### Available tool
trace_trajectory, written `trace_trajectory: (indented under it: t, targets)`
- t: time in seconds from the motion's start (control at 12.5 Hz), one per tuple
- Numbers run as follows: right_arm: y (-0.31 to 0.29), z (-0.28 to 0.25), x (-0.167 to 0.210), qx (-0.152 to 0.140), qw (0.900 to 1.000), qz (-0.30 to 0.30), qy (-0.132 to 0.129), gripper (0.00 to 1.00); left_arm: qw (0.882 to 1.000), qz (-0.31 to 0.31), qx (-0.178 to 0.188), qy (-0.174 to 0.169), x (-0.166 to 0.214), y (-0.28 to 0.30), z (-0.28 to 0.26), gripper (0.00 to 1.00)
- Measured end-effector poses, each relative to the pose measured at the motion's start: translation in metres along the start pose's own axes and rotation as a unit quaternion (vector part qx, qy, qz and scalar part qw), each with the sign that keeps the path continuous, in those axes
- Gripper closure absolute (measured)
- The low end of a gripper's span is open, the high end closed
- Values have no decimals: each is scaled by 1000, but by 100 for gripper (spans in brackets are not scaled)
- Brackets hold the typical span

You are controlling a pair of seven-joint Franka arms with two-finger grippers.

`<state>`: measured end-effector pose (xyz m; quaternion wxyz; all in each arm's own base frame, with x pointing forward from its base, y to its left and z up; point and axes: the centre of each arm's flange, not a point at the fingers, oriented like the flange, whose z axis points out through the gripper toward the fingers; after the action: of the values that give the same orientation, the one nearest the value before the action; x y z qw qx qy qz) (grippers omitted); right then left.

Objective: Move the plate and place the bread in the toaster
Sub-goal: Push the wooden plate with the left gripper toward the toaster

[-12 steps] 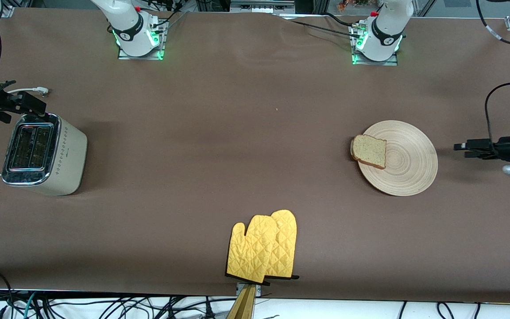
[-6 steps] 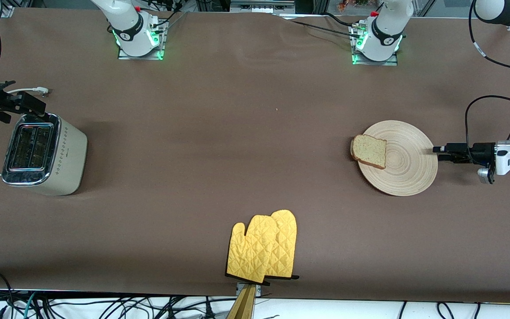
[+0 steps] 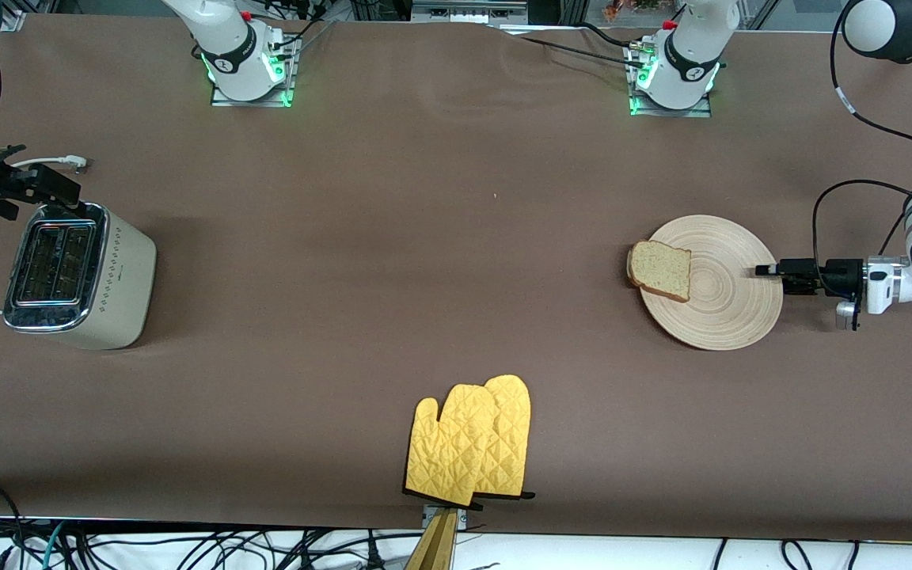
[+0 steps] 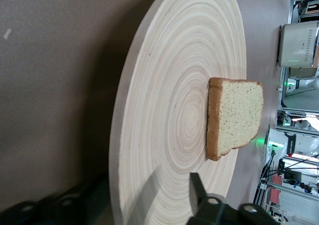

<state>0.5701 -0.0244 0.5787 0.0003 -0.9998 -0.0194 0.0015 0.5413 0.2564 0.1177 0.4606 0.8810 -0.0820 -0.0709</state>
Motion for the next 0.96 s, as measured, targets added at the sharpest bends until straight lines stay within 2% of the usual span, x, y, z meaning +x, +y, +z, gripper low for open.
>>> trace_trajectory:
  t: [0.08,0.16,0.32,0.48,0.64,0.96]
  targets:
    - [0,0,0,1,1000,0,-1,0,1000,3,-2,-1,0,-2,3,41]
    - [0,0,0,2,1000,0,-2,0,1000,4,-3,-1,0,-2,3,42]
    - [-1,1,-1,5,1000,1,-3,0,1000,5,-6,-4,-1,-6,8,65]
    - [-1,1,-1,6,1000,1,-4,0,1000,5,-8,-5,-1,-9,11,69]
    - [-1,1,-1,7,1000,1,-4,0,1000,6,-17,-5,0,-5,9,85]
    - [-2,1,-1,8,1000,1,-4,0,1000,4,-18,-4,-1,-6,10,86]
